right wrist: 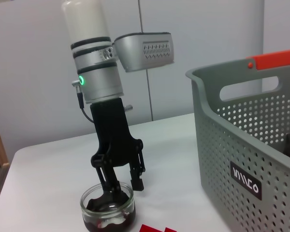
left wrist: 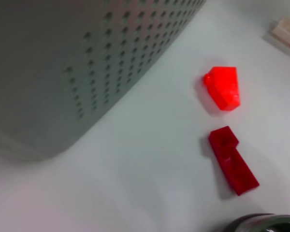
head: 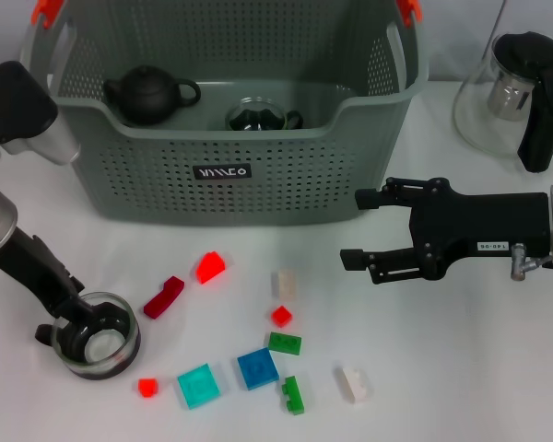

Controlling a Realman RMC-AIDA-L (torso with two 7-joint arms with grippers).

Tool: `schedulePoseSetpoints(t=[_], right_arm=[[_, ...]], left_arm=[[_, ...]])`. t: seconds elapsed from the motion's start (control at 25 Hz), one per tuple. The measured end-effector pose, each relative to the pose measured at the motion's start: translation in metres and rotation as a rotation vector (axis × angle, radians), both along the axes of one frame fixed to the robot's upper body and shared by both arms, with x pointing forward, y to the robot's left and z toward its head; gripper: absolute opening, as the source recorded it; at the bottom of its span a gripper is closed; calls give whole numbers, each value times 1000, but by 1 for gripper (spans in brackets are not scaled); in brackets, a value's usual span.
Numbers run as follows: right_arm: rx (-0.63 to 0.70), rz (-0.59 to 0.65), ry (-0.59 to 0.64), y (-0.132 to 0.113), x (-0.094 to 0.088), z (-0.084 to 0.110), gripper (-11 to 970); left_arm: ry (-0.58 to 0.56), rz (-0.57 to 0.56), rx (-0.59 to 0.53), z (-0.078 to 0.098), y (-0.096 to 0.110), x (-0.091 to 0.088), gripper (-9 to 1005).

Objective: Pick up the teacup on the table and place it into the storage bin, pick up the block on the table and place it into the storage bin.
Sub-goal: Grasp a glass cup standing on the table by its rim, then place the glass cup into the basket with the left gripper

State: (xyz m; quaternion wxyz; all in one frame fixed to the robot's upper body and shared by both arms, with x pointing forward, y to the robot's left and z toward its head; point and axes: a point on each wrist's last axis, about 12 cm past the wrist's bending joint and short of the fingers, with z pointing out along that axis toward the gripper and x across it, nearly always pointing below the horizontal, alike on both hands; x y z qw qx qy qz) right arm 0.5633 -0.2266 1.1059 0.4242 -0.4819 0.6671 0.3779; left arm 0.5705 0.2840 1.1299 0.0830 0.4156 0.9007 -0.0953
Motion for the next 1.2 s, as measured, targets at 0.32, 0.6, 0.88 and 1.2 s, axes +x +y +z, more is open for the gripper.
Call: schedulePoseSetpoints(t=[0.32,0.6,0.88,1.2], right_arm=[[1,3,-1,1,1,1,911],[1,3,-1,1,0,0,910],[0,4,-4,1,0,0,910],[0,5,-5,1,0,0,911]], left_arm=[[-3,-3,19,-7,-5,2,505],[-9,11,33,-8,-8,5,478],[-8,20,32,-4,-8,7,343],[-6,19,32,-2,-8,7,108]])
